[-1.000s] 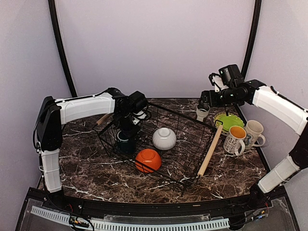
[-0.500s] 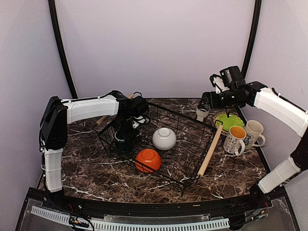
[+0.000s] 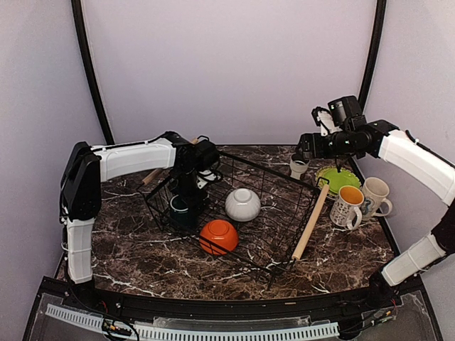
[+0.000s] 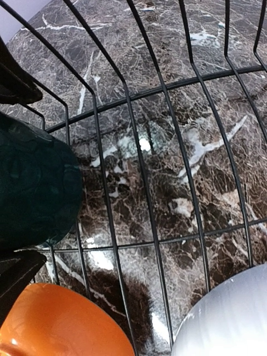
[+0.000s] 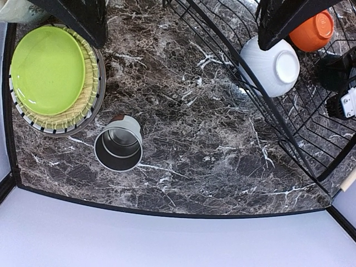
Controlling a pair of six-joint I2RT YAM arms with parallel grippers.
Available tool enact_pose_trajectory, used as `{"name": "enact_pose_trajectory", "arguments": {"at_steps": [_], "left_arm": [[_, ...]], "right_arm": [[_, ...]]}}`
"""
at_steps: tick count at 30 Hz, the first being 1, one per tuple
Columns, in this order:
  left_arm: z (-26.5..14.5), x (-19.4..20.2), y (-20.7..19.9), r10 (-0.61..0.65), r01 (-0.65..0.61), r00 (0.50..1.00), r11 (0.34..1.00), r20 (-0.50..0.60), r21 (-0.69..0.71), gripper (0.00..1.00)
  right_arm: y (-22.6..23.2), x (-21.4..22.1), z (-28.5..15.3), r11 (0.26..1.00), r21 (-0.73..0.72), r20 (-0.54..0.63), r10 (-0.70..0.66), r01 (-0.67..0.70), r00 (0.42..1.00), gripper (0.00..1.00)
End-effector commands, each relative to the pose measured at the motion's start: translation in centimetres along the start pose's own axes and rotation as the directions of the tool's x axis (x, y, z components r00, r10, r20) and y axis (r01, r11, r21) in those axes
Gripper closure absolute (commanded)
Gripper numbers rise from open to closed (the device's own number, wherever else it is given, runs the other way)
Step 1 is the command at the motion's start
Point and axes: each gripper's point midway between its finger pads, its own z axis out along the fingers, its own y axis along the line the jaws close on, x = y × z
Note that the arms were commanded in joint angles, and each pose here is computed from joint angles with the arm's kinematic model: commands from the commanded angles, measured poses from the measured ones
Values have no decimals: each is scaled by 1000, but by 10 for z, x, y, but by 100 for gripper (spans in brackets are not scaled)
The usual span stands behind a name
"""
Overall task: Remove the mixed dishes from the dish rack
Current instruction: Adjust the cup on the dish rack, then grab the cup from the dish rack.
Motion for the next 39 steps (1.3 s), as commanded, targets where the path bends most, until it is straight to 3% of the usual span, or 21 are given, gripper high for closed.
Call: {"name": "enact_pose_trajectory", "arguments": {"at_steps": [1,5,14,31,39], "left_arm": [[-6,2,-19,4,-2,1000,996,-14,90,27],[-9,-1,-33,41,-42,999,996,10,81,30],[-27,-4,-32,60,-63,996,997,70,33,2],[-51,16,-21,-8,7,998,1000,64,14,1],[-36,35,-21,-48,48,999,999,14,27,1]], "right_arm": [[4,-7,-7,1000,-22,39,6,-5,999,9],[5,-7,-5,1000,-26,42,9,-8,999,9],[8,-7,-1,999,-39,36,9,-8,999,9],[9,-3,-6,999,-54,49,9,-6,999,9],[9,1,-12,998,-66,61,12,-8,998,9]]}}
